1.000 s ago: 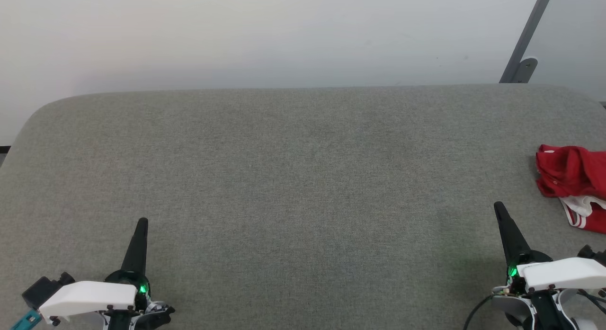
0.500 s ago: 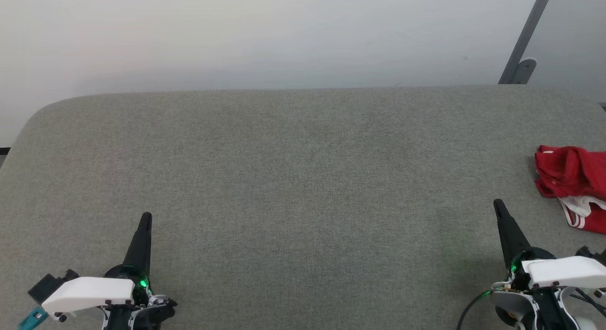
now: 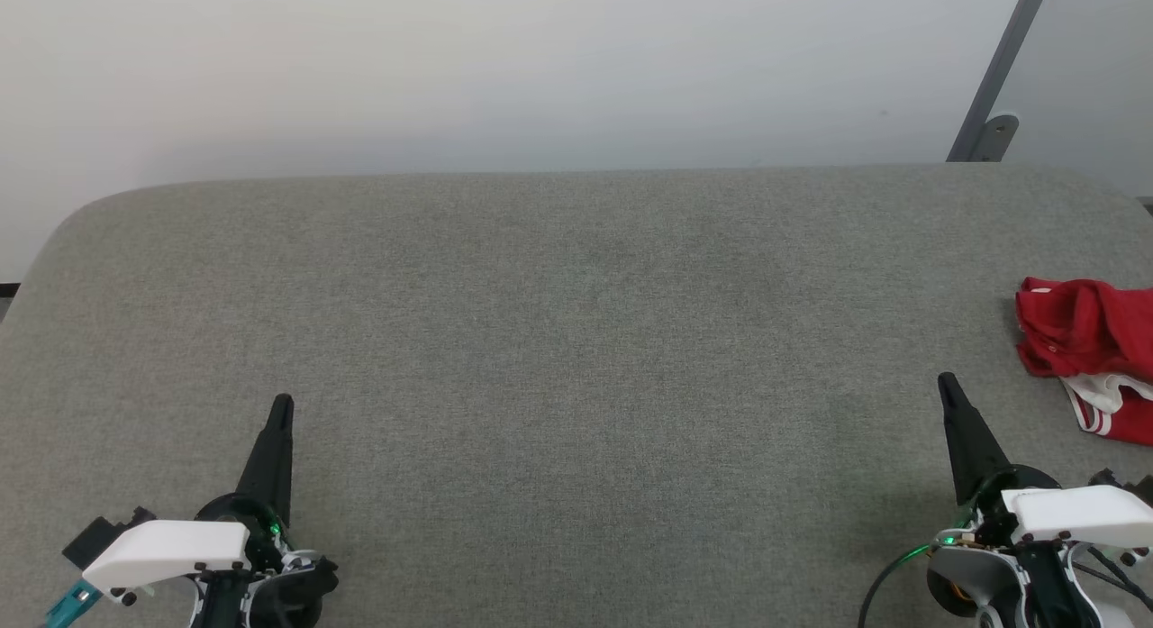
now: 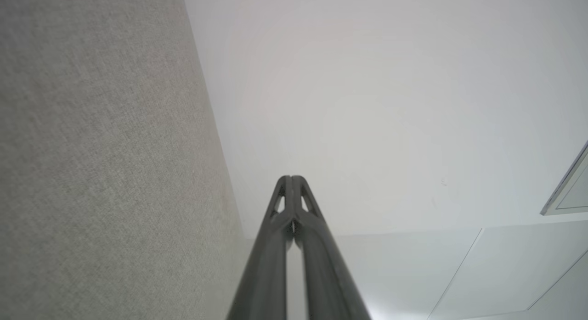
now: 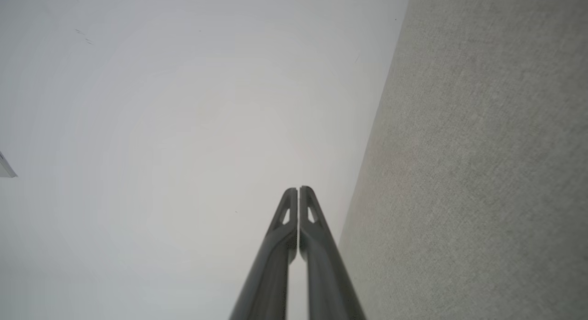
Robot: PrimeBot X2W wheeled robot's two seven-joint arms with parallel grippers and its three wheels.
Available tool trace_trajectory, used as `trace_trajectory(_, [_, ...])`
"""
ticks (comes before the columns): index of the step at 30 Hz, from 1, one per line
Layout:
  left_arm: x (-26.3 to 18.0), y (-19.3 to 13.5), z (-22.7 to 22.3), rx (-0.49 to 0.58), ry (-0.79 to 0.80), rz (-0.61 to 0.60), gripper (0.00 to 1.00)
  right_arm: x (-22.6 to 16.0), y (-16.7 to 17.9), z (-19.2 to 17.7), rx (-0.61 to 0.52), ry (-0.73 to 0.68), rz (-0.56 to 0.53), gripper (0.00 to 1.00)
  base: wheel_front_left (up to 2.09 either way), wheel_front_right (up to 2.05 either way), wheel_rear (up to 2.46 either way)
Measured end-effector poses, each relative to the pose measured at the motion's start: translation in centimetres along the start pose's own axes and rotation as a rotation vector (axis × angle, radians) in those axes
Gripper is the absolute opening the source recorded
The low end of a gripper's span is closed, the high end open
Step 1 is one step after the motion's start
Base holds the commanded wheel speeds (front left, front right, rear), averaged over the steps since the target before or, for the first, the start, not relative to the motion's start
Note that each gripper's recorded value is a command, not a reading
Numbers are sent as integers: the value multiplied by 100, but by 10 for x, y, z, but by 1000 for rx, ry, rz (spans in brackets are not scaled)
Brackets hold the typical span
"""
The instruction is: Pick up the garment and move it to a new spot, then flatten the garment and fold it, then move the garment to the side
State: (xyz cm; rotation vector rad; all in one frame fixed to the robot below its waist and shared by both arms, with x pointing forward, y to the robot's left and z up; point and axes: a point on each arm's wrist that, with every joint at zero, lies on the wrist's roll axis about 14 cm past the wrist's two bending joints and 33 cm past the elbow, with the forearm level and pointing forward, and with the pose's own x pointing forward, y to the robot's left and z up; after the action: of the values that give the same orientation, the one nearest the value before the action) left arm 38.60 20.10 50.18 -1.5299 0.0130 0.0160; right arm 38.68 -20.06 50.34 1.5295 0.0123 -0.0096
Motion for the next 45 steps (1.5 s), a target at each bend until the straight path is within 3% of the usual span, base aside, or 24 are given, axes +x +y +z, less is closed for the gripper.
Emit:
trace_trajectory(7, [1, -2, -1, -42, 4, -8, 0, 1, 2, 0, 43, -1, 7, 0, 0, 0, 0])
trace_trajectory(45, [1, -2, -1, -45, 3, -9, 0, 2, 2, 0, 43, -2, 8, 0, 0, 0, 0])
